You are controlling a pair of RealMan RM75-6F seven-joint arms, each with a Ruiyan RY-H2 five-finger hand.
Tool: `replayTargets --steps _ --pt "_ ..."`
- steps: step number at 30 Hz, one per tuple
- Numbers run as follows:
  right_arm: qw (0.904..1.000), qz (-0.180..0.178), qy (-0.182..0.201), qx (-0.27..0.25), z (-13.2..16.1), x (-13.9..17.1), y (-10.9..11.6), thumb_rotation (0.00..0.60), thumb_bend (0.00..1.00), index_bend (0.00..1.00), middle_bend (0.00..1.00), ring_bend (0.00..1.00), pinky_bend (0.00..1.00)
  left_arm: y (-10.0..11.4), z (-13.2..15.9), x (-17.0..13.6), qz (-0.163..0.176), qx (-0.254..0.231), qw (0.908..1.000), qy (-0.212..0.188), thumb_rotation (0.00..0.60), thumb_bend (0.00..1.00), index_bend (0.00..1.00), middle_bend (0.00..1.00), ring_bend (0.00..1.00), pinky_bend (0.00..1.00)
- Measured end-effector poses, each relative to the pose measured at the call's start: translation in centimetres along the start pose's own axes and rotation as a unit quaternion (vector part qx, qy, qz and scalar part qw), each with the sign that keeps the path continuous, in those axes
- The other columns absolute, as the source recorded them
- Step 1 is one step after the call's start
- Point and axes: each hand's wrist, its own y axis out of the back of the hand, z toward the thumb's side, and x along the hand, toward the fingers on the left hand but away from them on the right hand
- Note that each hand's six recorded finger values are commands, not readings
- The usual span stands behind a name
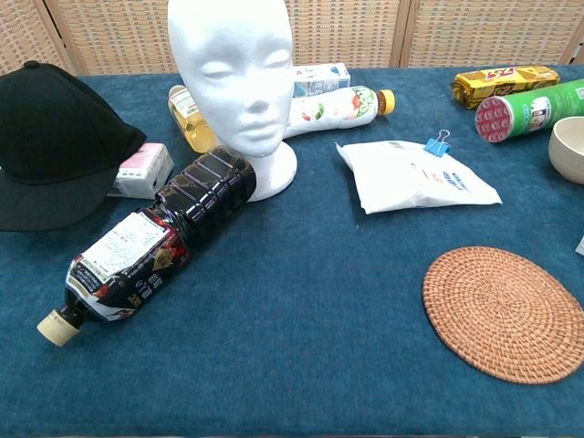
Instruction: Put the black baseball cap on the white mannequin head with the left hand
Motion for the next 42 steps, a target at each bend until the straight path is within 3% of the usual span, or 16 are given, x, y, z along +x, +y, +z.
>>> replayTargets --steps 25,29,34,37,42 --pt "1.0000 -0.006 -0.002 0.002 -0.2 0.5 0.5 0.600 0.08 0.42 0.42 0.43 0.48 0.4 -0.5 0.7 0.008 0.015 0.9998 -0.007 0.600 0.19 0.45 0.51 0.41 0.47" --pt "1.0000 -0.006 -0.001 0.003 -0.1 0.5 0.6 0.600 0.08 0.42 0.42 0.43 0.48 0.3 -0.9 1.2 0.008 0.024 0.9996 -0.010 0.600 0.19 0.45 0.54 0.46 0.56" --pt "1.0000 -0.006 -0.001 0.004 -0.1 0.6 0.7 0.600 0.08 0.42 0.42 0.43 0.48 -0.2 -1.5 2.2 0.010 0.050 0.9985 -0.019 0.600 0.15 0.45 0.69 0.59 0.72" --pt "1.0000 -0.007 -0.002 0.005 0.0 0.6 0.8 0.600 0.08 0.42 0.42 0.43 0.48 -0.6 -1.8 3.0 0.012 0.070 0.9971 -0.027 0.600 0.14 0.45 0.75 0.64 0.76" --pt "0.9999 -0.006 -0.003 0.008 0.0 0.8 0.8 0.600 0.08 0.42 0.42 0.43 0.48 -1.7 -2.2 4.4 0.012 0.092 0.9948 -0.042 0.600 0.13 0.45 0.76 0.65 0.77"
